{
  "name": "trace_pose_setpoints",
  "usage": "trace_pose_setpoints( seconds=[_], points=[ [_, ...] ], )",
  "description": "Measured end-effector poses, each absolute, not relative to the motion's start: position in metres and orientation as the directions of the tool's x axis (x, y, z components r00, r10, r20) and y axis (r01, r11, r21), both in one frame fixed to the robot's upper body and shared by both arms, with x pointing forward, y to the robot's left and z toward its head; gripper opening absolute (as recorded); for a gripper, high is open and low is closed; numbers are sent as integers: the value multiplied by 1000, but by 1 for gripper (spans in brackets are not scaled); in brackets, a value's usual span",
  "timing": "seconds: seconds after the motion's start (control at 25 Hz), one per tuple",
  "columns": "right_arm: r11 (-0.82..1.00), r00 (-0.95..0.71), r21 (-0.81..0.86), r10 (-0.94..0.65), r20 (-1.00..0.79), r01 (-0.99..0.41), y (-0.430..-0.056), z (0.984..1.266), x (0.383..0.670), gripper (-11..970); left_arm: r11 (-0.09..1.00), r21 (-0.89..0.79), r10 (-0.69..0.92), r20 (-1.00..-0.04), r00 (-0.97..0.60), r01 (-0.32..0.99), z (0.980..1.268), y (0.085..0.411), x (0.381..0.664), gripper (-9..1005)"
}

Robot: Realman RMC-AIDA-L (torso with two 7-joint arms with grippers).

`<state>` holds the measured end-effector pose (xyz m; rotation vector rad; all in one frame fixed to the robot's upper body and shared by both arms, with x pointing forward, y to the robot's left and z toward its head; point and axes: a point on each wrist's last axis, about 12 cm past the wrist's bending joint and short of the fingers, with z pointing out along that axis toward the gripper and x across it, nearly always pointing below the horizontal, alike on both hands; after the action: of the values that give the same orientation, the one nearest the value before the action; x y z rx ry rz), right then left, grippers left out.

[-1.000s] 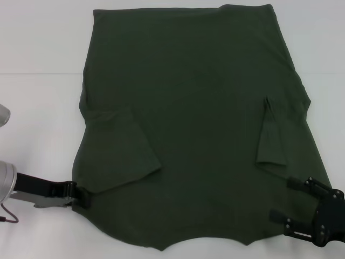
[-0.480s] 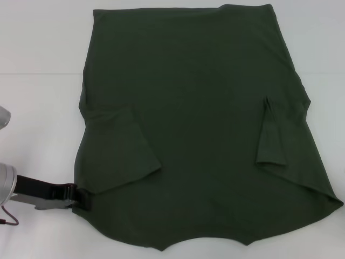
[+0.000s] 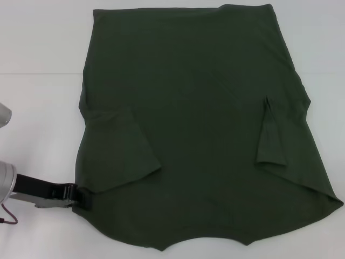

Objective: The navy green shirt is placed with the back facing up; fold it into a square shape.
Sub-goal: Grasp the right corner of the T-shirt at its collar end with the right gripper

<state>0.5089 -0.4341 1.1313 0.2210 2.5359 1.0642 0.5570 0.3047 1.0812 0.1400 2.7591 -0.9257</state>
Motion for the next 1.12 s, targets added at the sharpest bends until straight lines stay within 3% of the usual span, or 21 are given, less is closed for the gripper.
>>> trace_pose_setpoints(
  seconds=[0.44,1.12],
  points=[
    [834,-974,552,114,-194,-13,-392,1140,563,945,797,-572,40,-268,-963,193,1085,308,560,41],
    [861,-977,504,41,-211,-73,-368,1109,567,935,785,-588,34,-271,-962,194,1087,307,560,41]
  ],
)
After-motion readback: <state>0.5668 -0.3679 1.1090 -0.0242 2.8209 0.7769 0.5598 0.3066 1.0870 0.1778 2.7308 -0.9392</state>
